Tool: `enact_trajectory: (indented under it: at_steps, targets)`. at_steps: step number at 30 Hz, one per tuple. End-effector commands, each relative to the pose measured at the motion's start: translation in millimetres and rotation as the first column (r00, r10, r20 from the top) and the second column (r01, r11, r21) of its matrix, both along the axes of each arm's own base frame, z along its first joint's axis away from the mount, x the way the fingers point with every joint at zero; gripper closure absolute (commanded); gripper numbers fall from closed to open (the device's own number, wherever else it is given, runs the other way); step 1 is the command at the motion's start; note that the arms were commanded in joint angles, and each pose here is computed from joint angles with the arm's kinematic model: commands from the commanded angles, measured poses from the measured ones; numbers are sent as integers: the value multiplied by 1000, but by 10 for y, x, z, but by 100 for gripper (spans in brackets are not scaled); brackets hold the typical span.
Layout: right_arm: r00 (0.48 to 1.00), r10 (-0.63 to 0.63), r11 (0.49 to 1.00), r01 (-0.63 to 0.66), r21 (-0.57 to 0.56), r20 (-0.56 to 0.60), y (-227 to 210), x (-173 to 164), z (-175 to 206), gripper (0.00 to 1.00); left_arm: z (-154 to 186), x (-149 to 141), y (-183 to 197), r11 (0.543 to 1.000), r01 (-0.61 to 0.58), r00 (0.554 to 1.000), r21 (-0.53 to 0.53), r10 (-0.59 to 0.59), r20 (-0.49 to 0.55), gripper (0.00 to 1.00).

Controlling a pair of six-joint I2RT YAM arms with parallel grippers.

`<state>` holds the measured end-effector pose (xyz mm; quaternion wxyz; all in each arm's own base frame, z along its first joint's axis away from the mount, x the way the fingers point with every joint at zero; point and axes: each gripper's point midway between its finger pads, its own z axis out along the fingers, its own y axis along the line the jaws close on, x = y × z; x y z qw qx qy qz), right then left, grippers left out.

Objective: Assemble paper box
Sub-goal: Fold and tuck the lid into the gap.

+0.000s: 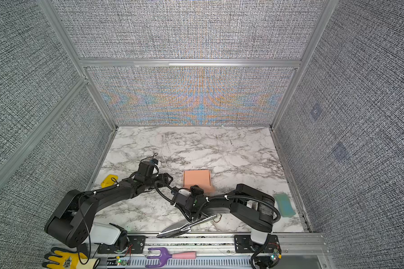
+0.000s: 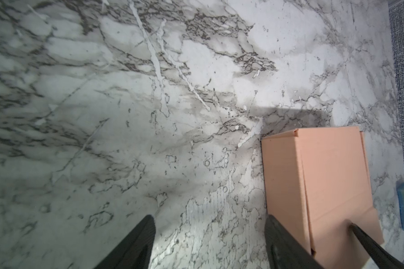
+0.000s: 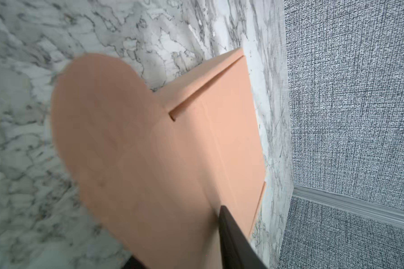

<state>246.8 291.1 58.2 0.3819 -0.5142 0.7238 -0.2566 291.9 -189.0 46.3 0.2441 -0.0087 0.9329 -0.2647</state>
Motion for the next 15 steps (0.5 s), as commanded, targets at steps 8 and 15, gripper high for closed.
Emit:
enact_trajectory:
  at_steps: [8,15]
  targets:
    - [1000,18,999,-18,40,-1,22,69,120,87,4,-20,-84,998,42,999,-39,-42,9,24]
    - [999,33,997,-30,70,-31,38,35,116,85,36,3,-131,997,63,998,-53,-63,19,23]
